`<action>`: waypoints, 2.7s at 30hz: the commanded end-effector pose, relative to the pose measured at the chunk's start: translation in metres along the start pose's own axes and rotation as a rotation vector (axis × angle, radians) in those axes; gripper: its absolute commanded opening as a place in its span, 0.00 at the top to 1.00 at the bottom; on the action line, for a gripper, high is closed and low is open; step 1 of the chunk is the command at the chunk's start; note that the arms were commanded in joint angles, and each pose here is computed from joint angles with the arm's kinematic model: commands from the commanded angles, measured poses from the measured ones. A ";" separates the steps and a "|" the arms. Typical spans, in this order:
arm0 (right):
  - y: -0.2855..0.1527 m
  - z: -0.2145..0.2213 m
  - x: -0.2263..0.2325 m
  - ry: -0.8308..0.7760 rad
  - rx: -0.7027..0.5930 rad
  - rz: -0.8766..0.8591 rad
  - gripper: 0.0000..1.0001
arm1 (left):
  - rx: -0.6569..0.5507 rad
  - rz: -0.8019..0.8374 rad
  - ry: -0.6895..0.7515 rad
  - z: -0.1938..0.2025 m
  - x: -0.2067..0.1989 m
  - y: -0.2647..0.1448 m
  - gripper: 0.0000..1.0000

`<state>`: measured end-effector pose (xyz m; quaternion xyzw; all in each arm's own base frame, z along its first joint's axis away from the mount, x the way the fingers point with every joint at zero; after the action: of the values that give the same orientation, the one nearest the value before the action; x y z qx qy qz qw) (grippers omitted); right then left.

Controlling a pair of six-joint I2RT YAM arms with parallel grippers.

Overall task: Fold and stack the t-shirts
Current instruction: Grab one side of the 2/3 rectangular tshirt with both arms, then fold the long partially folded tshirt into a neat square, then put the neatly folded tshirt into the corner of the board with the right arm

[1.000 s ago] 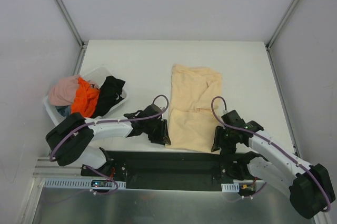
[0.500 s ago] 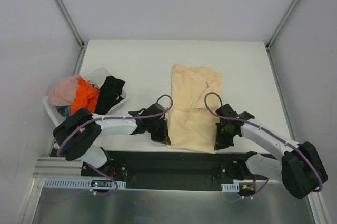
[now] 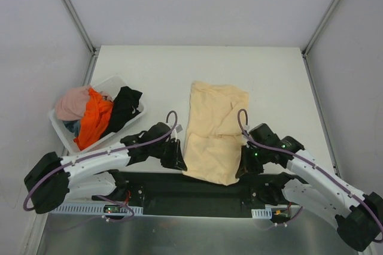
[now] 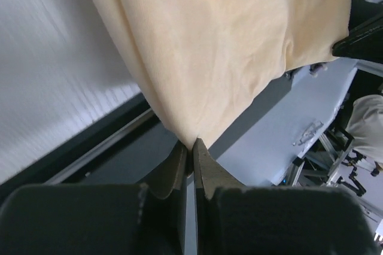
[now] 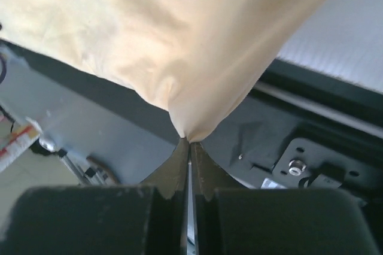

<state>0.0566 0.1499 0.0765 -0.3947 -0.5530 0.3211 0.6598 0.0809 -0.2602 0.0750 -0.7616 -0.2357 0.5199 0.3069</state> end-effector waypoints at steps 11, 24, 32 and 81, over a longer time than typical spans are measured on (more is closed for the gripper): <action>-0.089 -0.026 0.070 -0.184 -0.092 -0.155 0.99 | -0.280 0.013 0.119 -0.058 -0.040 -0.082 1.00; -0.119 -0.122 0.092 -0.078 -0.172 -0.255 0.99 | -0.430 -0.105 0.163 -0.197 -0.035 -0.101 1.00; -0.126 -0.195 0.089 0.042 -0.256 -0.318 0.99 | -0.421 -0.106 0.139 -0.267 -0.013 -0.089 1.00; 0.015 -0.245 0.036 0.269 -0.406 0.114 0.19 | -0.495 -0.220 0.053 -0.184 0.027 -0.108 0.01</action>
<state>0.2831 0.1475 0.0725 -0.5534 -0.5098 0.2162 0.6222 0.2648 -0.2177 0.1810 -0.8025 -0.4045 0.3941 0.1923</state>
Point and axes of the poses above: each gripper's point midway between its finger pads, its own y axis out along the fingers, its own x axis along the line the jaws close on, z = x × y, the point moved 1 cm from there along -y, back along the fingers, and after that the axes turned 13 degrees about y, right-handed, at the moved point
